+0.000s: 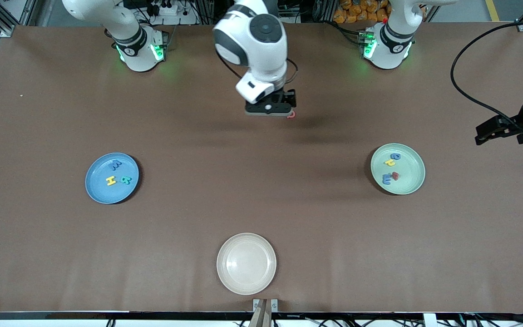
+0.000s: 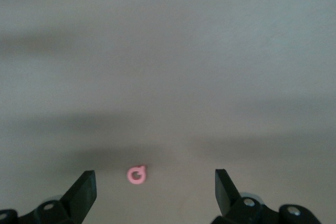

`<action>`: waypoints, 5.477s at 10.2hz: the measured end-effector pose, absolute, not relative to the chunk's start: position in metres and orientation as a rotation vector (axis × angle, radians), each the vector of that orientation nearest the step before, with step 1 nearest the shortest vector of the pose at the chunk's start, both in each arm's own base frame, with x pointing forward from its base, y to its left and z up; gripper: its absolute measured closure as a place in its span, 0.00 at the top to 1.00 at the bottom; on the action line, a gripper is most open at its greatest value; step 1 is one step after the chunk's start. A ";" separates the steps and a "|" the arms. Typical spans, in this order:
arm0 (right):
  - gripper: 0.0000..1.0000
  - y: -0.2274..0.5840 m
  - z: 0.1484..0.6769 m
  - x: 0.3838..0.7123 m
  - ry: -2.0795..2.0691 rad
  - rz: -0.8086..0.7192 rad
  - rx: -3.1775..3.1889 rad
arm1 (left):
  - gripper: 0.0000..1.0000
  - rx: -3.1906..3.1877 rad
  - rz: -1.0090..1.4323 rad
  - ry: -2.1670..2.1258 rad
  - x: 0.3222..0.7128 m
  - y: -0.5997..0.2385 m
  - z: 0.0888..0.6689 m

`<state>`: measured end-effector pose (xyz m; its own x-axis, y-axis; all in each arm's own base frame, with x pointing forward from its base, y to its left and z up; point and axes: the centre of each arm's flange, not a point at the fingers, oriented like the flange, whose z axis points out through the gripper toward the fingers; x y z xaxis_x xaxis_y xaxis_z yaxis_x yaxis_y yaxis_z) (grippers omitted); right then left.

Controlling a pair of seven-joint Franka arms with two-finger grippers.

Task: Sort uppercase to blue plate, lowercase to green plate
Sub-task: 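Move the right gripper to the pink G while the left gripper withdraws, then lower the right gripper and grasp the pink G letter, then carry the pink G to the blue plate with the right gripper, then open the right gripper to release the pink G on the blue plate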

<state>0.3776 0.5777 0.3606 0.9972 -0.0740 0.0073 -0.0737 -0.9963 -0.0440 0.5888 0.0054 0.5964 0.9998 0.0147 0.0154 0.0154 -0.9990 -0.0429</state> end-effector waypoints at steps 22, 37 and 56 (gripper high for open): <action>0.35 0.641 0.181 0.294 0.062 -0.059 -3.145 | 1.00 -3.097 0.005 0.133 0.591 -0.059 0.596; 0.35 0.220 0.337 0.590 0.194 0.172 -3.236 | 1.00 -3.121 -0.114 0.062 0.574 -0.052 0.642; 1.00 -0.019 0.419 0.581 0.101 0.019 -3.214 | 1.00 -3.122 -0.101 0.042 0.575 -0.046 0.638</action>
